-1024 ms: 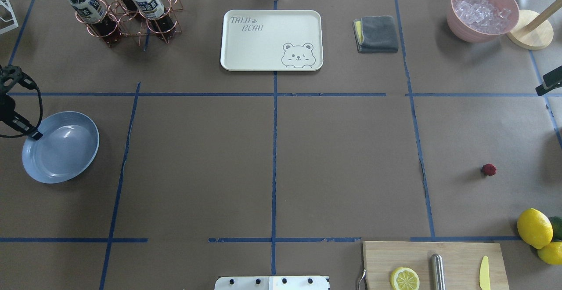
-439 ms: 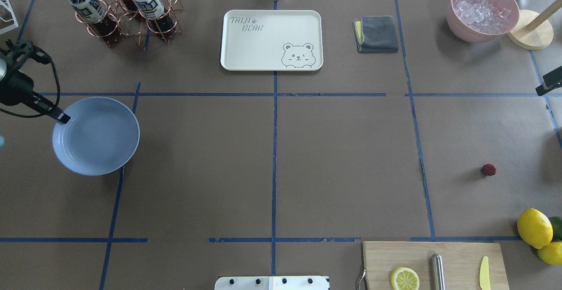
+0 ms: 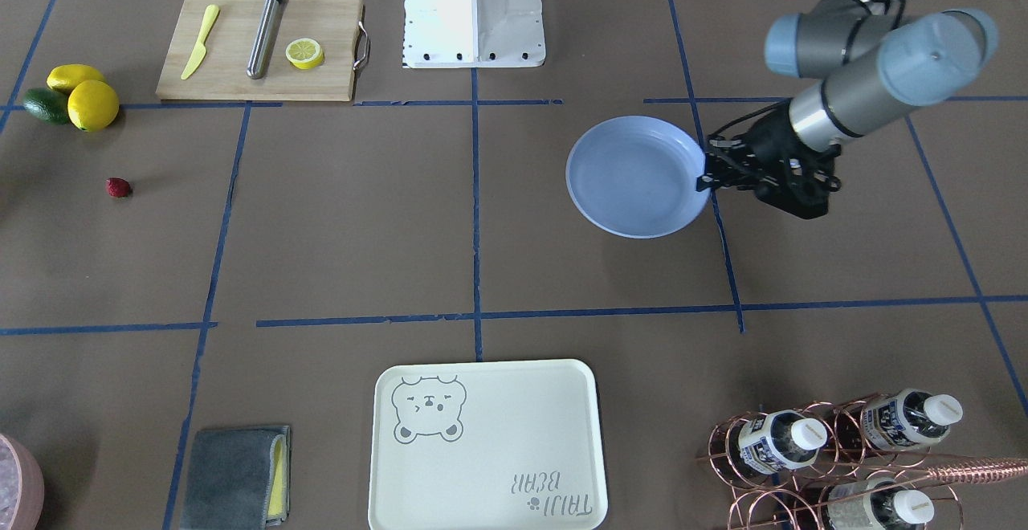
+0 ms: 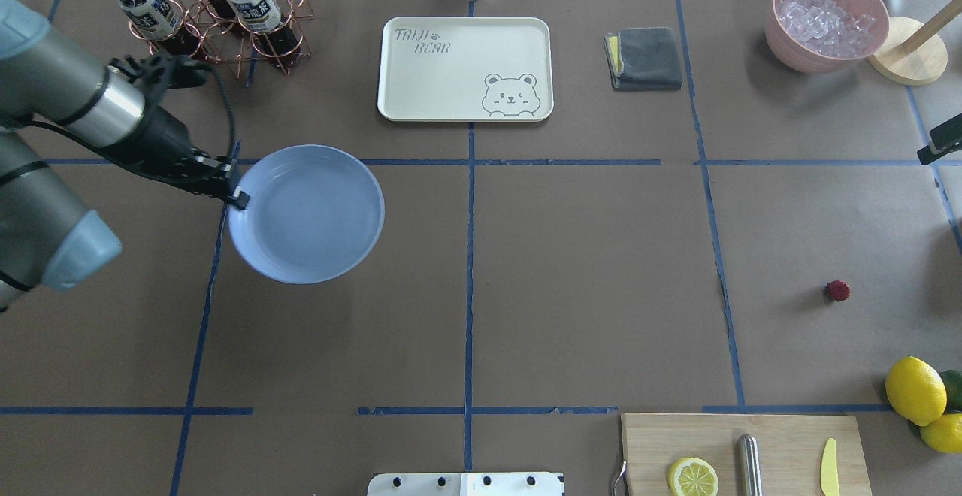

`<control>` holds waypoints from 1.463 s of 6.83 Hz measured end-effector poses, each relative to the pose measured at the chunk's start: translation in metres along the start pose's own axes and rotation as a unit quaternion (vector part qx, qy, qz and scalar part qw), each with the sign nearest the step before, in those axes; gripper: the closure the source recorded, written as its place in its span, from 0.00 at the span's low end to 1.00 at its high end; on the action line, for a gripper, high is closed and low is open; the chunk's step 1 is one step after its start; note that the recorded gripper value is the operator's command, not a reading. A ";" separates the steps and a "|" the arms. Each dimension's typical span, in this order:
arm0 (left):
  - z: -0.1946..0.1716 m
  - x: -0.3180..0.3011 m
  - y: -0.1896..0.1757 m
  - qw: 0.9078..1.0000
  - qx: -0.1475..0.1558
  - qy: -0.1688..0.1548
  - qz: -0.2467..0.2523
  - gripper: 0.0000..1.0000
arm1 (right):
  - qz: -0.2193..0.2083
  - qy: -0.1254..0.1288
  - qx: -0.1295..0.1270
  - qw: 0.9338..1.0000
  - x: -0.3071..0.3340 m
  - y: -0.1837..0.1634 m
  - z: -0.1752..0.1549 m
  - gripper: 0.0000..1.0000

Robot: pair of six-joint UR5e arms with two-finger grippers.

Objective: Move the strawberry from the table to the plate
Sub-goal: 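Slide the light blue plate with the left gripper toward the table center, then release the plate and lift the left gripper while the right gripper reaches toward the strawberry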

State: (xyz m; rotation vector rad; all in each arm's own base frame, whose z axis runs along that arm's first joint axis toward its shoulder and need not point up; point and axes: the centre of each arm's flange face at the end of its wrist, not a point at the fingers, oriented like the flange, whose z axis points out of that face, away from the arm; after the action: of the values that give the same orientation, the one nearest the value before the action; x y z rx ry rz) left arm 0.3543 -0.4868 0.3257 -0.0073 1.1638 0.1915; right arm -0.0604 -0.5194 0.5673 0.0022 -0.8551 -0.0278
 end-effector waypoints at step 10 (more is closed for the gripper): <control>0.175 0.113 0.044 0.998 0.017 0.041 -0.046 0.34 | -0.002 -0.005 -0.001 1.000 -0.004 -0.001 0.000 0.00</control>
State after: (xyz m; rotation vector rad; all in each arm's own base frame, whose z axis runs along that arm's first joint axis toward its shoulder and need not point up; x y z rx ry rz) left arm 0.5506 -0.4085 0.2961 -0.0393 1.2448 0.0915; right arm -0.0630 -0.5201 0.5640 0.0017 -0.8646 -0.0323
